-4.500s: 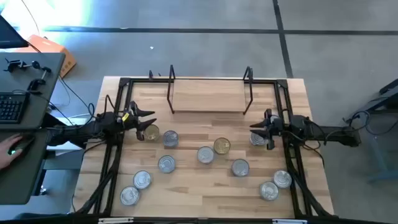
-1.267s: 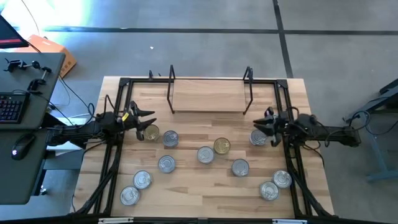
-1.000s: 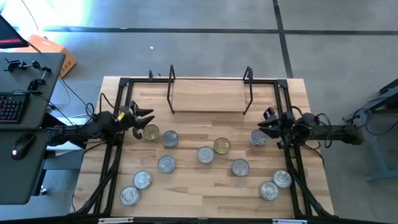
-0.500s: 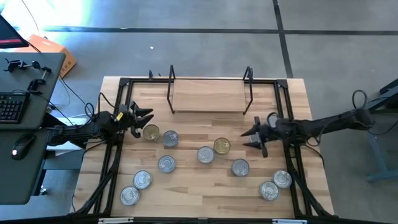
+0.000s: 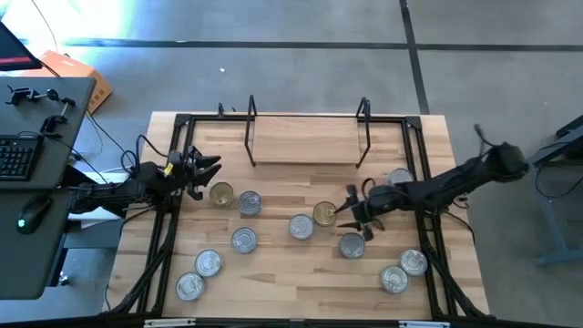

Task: Stack canned seafood by type on shelf
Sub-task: Put the green tuna can on the shelf

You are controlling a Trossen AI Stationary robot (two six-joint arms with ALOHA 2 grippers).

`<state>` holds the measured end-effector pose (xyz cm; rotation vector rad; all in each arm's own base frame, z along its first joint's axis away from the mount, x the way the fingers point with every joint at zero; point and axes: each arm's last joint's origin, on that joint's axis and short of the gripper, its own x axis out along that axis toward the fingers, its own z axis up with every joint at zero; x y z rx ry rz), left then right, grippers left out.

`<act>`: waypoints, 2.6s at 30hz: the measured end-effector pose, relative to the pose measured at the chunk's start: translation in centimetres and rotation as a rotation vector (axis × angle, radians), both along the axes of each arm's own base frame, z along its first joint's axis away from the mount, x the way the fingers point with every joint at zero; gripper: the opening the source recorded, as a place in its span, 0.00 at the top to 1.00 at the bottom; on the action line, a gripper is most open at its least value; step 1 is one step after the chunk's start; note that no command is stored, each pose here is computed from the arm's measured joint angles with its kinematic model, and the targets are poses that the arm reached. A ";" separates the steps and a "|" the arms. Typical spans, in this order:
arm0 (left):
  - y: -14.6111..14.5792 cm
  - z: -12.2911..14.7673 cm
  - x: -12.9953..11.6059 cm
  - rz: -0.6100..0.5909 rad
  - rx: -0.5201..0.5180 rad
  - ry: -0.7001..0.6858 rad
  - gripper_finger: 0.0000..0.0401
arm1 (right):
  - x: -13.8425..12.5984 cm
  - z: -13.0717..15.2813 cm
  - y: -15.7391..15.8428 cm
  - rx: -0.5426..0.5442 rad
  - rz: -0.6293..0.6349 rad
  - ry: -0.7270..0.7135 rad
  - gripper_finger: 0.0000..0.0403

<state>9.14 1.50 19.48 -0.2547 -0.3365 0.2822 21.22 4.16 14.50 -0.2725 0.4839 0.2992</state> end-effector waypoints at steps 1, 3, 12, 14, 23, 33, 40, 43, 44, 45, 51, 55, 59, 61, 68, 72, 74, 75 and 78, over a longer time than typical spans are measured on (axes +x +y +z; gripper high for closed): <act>0.0 0.0 0.0 -0.008 -0.023 -0.012 0.64 | 0.4 -0.3 0.3 -0.010 0.012 0.012 0.51; 0.0 0.0 0.0 -0.044 -0.108 -0.033 0.64 | 1.3 -0.6 0.8 -0.032 0.036 0.023 0.51; 0.0 -1.6 1.0 -0.090 -0.323 0.081 0.64 | 4.0 -3.8 1.6 -0.102 -0.095 0.107 0.51; -0.1 -1.8 1.3 -0.095 -0.330 0.113 0.64 | 4.5 -4.1 1.8 -0.130 -0.144 0.101 0.52; -0.7 -2.7 2.0 -0.135 -0.323 0.220 0.64 | 5.8 -4.7 2.4 -0.190 -0.258 0.168 0.79; -1.0 -3.0 2.4 -0.121 -0.276 0.267 0.64 | 8.5 -2.2 3.1 -0.182 -0.390 0.288 0.93; -1.0 -2.4 2.4 -0.115 -0.218 0.228 0.64 | 10.3 0.5 3.4 -0.139 -0.447 0.354 0.71; -1.1 -2.5 2.4 -0.126 -0.223 0.239 0.64 | 10.1 0.4 3.4 -0.152 -0.450 0.373 0.60; -1.1 -2.6 2.4 -0.130 -0.224 0.245 0.64 | 10.0 0.1 3.3 -0.161 -0.448 0.387 0.58; -1.2 -2.6 2.4 -0.134 -0.224 0.249 0.64 | 9.7 -0.2 3.2 -0.168 -0.447 0.399 0.56; -1.3 -2.4 2.4 -0.148 -0.199 0.236 0.64 | 7.9 -2.3 2.5 -0.223 -0.513 0.403 0.63; -1.2 -2.4 2.4 -0.115 -0.201 0.230 0.64 | 6.9 -3.4 2.0 -0.250 -0.540 0.391 0.78; -1.2 -2.6 2.4 -0.094 -0.203 0.249 0.64 | 6.6 -3.6 1.6 -0.273 -0.562 0.392 0.96; -1.2 -2.7 2.4 -0.093 -0.203 0.254 0.64 | 6.5 -3.6 1.6 -0.303 -0.562 0.389 0.98; -1.2 -2.9 2.4 -0.091 -0.213 0.277 0.64 | 6.6 -1.1 2.0 -0.223 -0.484 0.395 0.99; -1.2 -3.0 2.4 -0.091 -0.214 0.284 0.64 | 5.9 0.7 2.3 -0.202 -0.464 0.370 1.00; -1.2 -3.0 2.4 -0.090 -0.214 0.287 0.64 | 5.8 1.6 2.4 -0.194 -0.473 0.329 1.00; -1.2 -3.0 2.4 -0.090 -0.215 0.289 0.64 | 5.8 1.8 2.5 -0.198 -0.480 0.315 1.00; -1.2 -3.1 2.4 -0.090 -0.221 0.291 0.64 | 5.7 1.9 2.6 -0.238 -0.513 0.291 1.00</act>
